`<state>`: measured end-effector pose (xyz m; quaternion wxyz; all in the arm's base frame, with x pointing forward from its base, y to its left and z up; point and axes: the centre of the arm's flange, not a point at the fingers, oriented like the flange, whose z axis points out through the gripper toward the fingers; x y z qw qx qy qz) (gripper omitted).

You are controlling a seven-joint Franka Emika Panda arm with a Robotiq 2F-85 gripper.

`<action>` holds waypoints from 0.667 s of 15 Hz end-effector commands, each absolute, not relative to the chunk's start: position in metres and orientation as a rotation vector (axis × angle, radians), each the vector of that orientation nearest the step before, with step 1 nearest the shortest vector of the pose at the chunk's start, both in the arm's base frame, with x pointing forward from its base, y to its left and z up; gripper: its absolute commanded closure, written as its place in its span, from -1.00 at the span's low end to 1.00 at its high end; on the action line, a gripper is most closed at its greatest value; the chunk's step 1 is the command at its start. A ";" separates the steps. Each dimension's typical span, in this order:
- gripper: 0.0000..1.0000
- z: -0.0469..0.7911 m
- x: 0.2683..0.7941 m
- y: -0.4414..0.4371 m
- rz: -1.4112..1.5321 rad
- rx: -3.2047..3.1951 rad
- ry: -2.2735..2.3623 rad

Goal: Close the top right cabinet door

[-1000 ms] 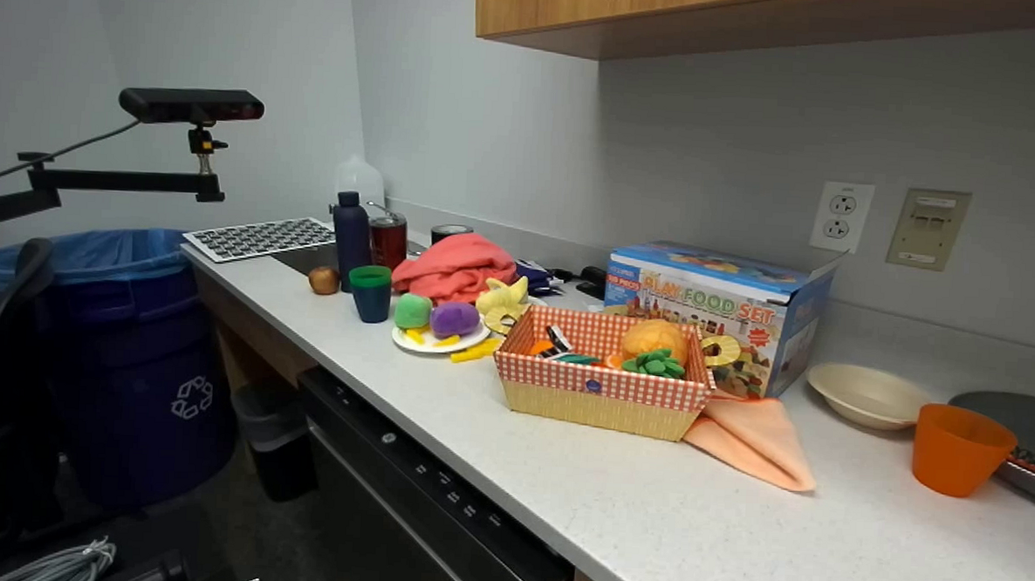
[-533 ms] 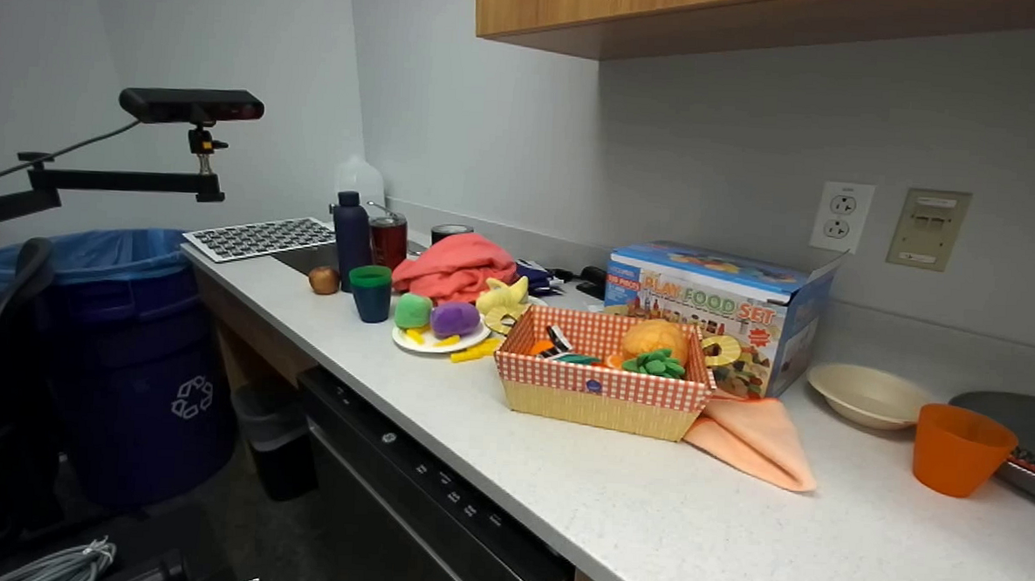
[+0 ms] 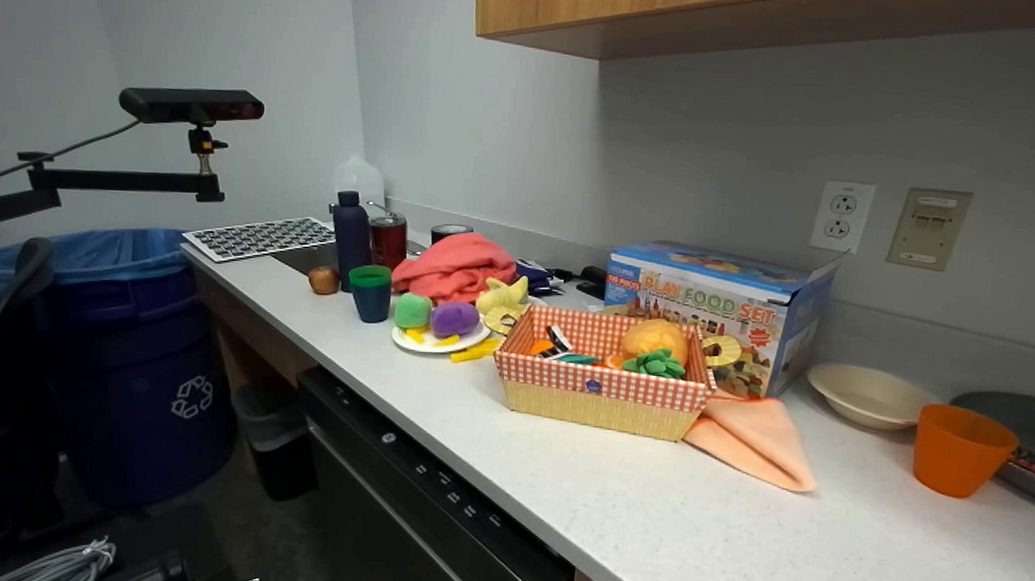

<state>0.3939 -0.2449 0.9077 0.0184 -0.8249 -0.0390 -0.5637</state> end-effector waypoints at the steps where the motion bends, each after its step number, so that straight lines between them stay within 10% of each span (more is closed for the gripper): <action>1: -1.00 0.931 0.452 -0.230 -1.797 -2.559 -0.115; 10: -1.00 0.929 0.473 -0.188 -1.786 -2.518 -0.331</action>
